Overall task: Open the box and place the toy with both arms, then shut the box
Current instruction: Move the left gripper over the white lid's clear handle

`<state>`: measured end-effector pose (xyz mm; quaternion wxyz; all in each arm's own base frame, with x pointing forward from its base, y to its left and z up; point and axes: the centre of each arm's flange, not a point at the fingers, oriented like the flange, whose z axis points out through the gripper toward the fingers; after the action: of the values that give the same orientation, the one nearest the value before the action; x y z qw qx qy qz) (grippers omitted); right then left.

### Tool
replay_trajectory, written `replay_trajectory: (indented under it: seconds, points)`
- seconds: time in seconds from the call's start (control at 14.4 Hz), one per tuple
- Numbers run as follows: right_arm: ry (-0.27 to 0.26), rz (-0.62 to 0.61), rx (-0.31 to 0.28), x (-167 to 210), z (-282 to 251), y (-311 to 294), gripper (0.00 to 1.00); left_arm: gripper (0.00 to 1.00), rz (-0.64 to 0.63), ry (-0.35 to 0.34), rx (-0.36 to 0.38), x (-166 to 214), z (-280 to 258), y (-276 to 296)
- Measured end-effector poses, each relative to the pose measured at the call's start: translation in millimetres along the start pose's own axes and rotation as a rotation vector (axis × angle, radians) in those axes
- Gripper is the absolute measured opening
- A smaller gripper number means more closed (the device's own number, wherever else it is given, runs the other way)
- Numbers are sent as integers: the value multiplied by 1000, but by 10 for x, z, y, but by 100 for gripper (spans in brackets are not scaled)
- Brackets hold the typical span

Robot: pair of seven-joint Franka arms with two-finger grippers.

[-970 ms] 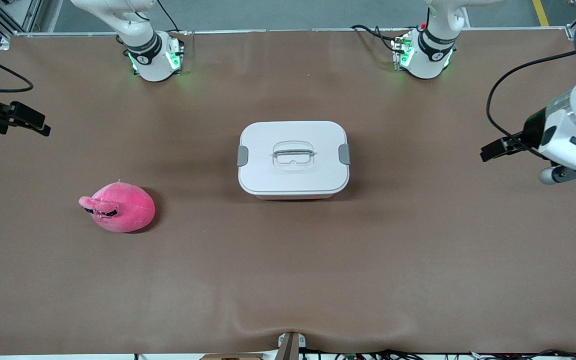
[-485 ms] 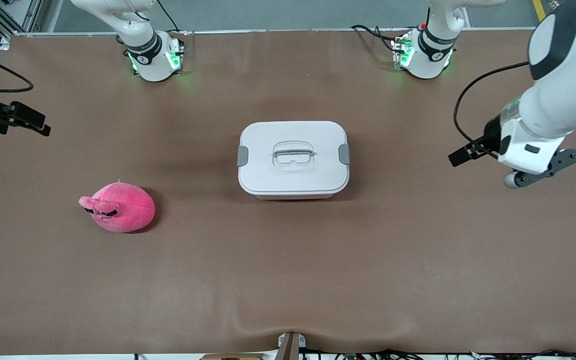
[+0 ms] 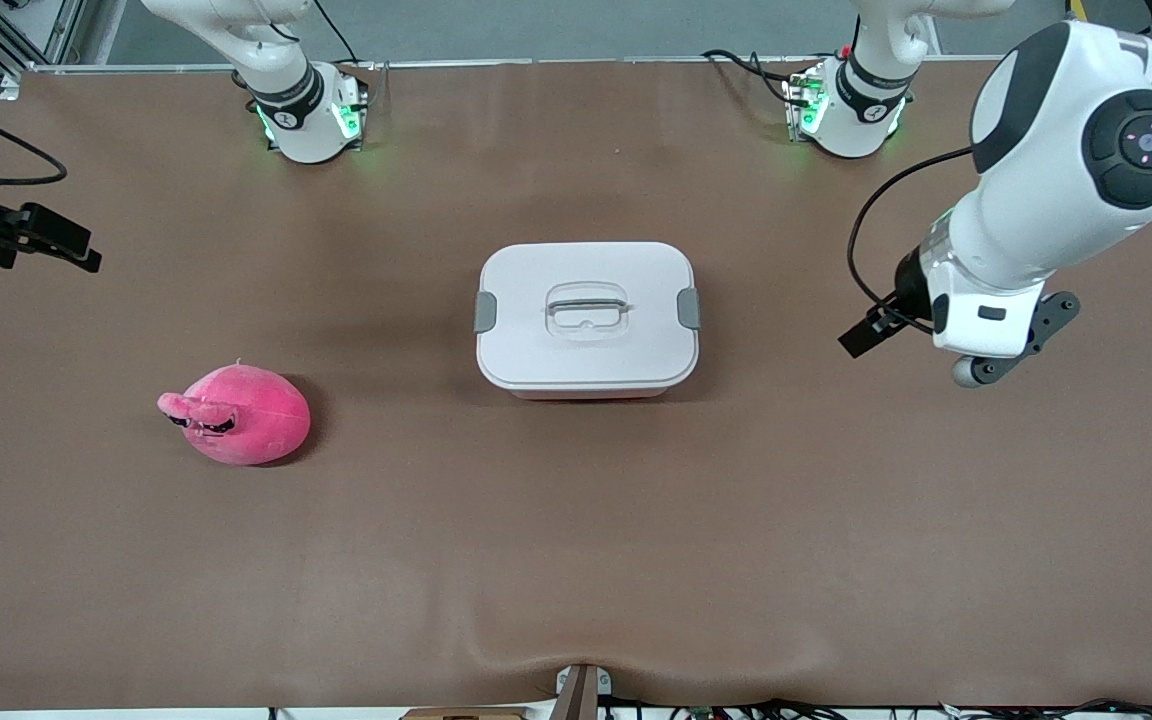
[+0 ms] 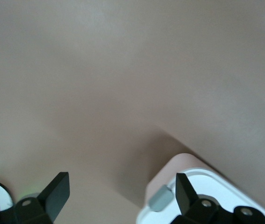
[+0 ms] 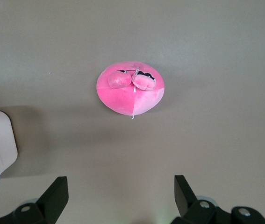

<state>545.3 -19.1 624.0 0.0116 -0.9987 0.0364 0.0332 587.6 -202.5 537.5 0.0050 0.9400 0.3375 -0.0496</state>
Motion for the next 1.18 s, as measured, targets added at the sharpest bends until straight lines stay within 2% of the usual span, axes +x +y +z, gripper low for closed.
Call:
replay_trajectory:
  seconds: [0.28,0.83,1.18]
  points:
    - [-1,0,0,3,4,0,100,100,-128,-8,3,-222,172,240]
    - [-3,-9,-1,9,18,-52,100,100,-365,-2,-48,-726,539,791]
    - [-2,-10,-1,11,17,-55,100,100,-488,-4,-82,-1047,591,1003]
